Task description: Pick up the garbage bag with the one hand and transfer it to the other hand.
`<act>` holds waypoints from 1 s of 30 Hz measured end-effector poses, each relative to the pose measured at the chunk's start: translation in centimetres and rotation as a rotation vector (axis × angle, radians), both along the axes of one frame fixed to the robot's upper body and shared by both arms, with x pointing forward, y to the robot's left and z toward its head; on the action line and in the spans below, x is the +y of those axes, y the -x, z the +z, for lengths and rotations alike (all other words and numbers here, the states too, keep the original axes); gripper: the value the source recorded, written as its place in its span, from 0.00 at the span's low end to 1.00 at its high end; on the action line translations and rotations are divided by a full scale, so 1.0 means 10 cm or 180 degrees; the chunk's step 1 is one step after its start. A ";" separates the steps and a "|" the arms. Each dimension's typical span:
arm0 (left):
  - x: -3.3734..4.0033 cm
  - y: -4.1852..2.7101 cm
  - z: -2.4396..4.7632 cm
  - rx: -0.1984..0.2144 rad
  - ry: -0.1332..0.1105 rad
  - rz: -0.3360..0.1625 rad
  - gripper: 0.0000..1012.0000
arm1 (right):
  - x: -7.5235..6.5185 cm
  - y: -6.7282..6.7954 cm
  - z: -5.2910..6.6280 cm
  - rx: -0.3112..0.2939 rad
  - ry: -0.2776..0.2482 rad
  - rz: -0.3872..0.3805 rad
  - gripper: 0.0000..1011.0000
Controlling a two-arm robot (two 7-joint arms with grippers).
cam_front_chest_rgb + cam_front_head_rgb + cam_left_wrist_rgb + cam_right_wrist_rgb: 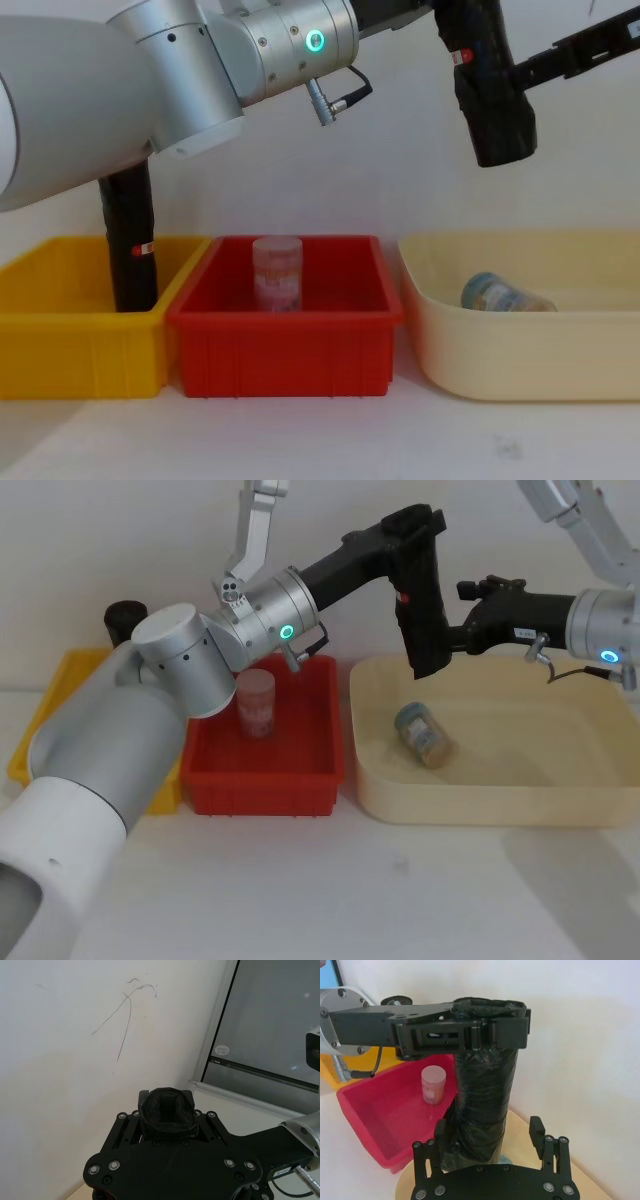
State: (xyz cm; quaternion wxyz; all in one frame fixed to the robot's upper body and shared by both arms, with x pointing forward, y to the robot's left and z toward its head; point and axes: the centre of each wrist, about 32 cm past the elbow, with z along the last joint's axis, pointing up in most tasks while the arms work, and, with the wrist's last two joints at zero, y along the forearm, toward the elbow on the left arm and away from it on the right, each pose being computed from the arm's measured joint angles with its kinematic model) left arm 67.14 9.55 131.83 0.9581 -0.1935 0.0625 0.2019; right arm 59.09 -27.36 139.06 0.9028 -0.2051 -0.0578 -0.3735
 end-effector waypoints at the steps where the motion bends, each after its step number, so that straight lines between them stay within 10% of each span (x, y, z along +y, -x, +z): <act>1: 0.000 0.000 0.000 0.0000 0.0001 0.0000 0.36 | 0.00 -0.01 0.00 0.0002 -0.0001 0.0000 0.99; 30: 0.000 0.000 0.000 0.0000 0.0000 0.0000 0.36 | 0.25 -0.25 -0.03 0.0071 -0.0019 0.0062 0.99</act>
